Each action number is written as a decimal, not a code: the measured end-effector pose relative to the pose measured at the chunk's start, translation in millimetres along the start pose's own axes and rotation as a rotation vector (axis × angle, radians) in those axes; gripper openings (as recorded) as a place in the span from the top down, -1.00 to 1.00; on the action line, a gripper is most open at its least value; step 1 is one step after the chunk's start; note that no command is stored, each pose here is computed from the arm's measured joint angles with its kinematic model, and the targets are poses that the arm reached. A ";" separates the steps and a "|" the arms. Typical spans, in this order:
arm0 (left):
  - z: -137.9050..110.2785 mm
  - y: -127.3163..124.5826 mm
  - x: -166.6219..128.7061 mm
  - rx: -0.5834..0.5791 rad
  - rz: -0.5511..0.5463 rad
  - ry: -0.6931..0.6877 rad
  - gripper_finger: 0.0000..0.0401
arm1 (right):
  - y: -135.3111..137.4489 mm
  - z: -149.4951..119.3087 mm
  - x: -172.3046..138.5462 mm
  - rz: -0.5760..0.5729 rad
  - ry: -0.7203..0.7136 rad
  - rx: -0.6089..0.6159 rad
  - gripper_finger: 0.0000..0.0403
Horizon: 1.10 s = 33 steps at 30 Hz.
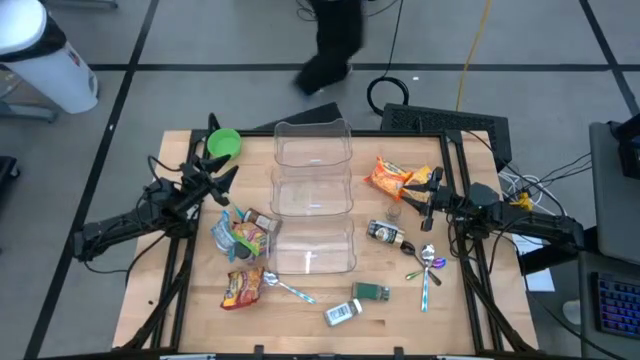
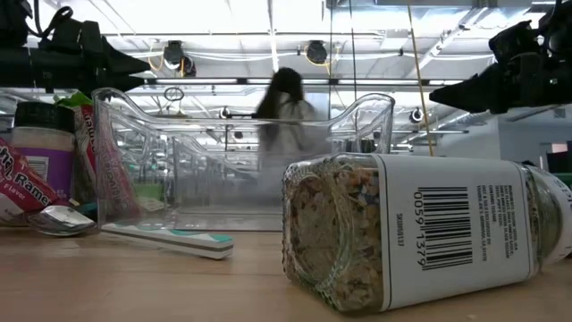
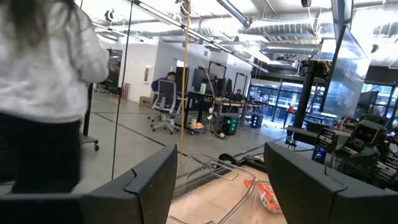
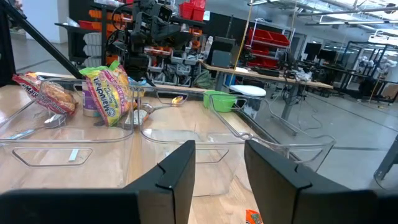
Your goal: Pick & Place Food Item
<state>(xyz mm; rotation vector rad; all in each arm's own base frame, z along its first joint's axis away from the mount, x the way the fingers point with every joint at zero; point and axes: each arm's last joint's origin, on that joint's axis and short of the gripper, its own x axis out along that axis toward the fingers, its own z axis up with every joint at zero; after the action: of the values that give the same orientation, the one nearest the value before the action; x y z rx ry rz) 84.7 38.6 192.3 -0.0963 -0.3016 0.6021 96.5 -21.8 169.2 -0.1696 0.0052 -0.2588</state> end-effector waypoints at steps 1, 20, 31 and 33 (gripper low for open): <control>0.1 0.0 0.0 0.000 0.000 0.000 -0.24 | 0.0 0.0 0.0 0.000 0.000 0.000 0.35; 0.0 0.0 0.0 0.000 0.000 0.000 -0.24 | -1.0 5.8 -0.2 -0.006 -0.060 0.155 0.35; 0.1 0.0 0.0 0.000 0.000 0.000 -0.24 | -1.1 6.3 -0.2 -0.006 -0.067 0.188 0.36; 0.0 0.0 0.0 0.000 0.000 0.000 -0.24 | -1.1 6.4 -0.3 -0.006 -0.067 0.188 0.35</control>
<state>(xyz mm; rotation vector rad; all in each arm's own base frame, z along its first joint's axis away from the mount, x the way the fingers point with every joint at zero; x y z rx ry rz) 84.7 38.6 192.3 -0.0963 -0.3017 0.6023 96.1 -21.8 175.7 0.0084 -0.0858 -0.2578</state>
